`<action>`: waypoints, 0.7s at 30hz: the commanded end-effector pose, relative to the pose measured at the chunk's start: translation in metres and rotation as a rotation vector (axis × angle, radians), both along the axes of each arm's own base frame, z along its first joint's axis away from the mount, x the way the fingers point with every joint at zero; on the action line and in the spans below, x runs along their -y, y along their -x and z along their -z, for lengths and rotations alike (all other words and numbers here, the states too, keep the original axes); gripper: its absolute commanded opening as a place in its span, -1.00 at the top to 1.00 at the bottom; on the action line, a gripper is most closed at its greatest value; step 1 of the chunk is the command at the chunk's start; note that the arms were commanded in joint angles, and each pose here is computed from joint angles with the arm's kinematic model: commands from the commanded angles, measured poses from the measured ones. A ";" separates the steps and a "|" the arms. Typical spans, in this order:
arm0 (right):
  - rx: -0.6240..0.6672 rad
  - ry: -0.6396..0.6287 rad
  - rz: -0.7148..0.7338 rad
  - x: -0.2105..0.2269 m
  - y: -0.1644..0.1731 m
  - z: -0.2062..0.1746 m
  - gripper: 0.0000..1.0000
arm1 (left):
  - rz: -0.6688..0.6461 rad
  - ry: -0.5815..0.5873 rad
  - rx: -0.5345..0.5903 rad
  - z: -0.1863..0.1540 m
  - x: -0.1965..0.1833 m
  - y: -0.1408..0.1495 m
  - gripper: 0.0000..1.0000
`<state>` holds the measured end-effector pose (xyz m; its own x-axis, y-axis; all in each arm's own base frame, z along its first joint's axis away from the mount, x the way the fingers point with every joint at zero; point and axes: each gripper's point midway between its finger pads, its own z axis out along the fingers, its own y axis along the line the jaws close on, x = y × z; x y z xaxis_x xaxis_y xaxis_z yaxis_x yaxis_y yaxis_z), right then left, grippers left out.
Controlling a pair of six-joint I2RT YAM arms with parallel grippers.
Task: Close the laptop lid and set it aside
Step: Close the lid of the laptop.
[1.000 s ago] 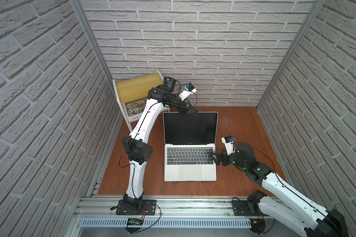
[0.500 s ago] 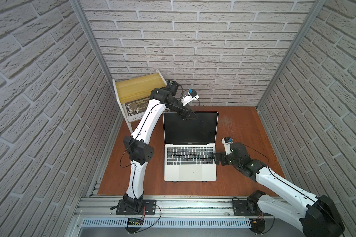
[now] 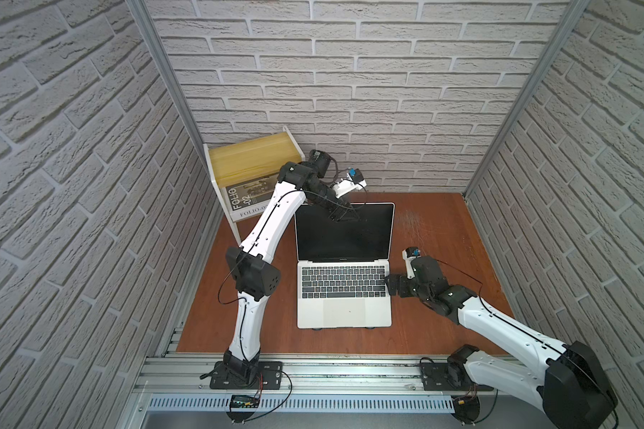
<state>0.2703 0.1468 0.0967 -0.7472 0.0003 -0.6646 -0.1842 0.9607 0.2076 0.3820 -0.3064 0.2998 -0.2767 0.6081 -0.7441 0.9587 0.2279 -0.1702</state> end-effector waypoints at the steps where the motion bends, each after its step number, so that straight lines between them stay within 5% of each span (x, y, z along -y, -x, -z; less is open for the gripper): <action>1: -0.003 0.044 0.055 0.008 -0.004 0.004 -0.94 | 0.029 -0.006 0.046 -0.013 0.001 0.016 -0.11; 21: -0.024 0.079 0.134 0.020 -0.005 0.011 -0.92 | 0.113 -0.070 0.199 -0.014 0.008 0.073 -0.09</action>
